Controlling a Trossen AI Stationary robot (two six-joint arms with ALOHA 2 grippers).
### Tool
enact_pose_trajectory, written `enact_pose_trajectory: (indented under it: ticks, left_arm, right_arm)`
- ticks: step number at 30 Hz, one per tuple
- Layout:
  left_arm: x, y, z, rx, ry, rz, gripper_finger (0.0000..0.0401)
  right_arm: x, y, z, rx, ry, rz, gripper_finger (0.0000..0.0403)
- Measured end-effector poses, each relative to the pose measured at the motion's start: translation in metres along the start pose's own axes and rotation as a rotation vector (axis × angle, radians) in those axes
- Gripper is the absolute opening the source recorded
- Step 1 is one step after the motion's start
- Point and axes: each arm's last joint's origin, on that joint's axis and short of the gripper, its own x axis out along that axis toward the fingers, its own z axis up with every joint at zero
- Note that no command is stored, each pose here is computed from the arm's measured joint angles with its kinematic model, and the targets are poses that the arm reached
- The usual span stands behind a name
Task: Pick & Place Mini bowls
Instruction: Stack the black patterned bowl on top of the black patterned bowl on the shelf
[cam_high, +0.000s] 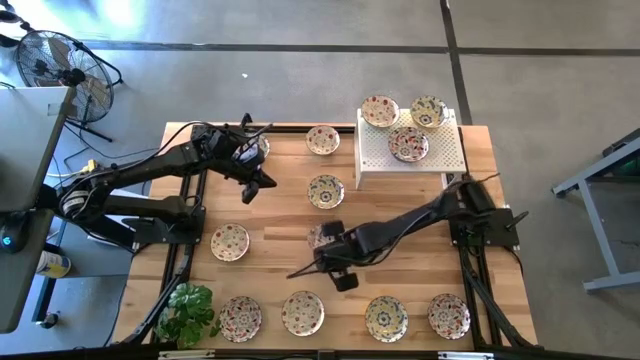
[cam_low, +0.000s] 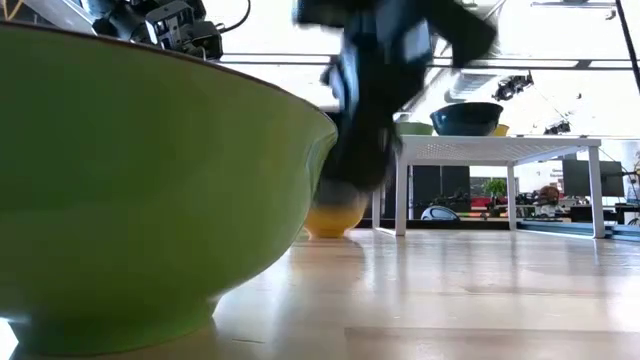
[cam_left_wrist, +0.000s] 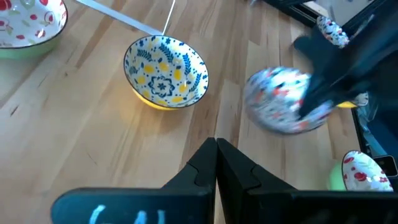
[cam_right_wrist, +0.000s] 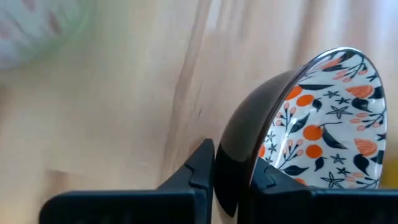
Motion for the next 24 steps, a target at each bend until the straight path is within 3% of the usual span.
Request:
enact_pose_trajectory:
  ticks: [7, 12, 17, 24]
  left_arm:
    - [0.000, -0.001, 0.009, 0.041, -0.083, -0.004, 0.0001]
    - [-0.001, -0.001, 0.014, 0.065, -0.133, 0.003, 0.0001]
    - [-0.001, -0.001, 0.016, 0.071, -0.155, 0.034, 0.0001]
    - [-0.001, 0.002, 0.016, 0.051, -0.164, 0.109, 0.0001]
  right_arm:
    - [-0.088, -0.023, 0.013, 0.122, -0.028, -0.095, 0.0014]
    - [-0.152, -0.053, 0.014, 0.209, 0.017, -0.187, 0.0023]
    - [-0.191, -0.098, -0.001, 0.298, 0.158, -0.315, 0.0024]
    - [-0.209, -0.158, -0.038, 0.475, 0.201, -0.405, 0.0023]
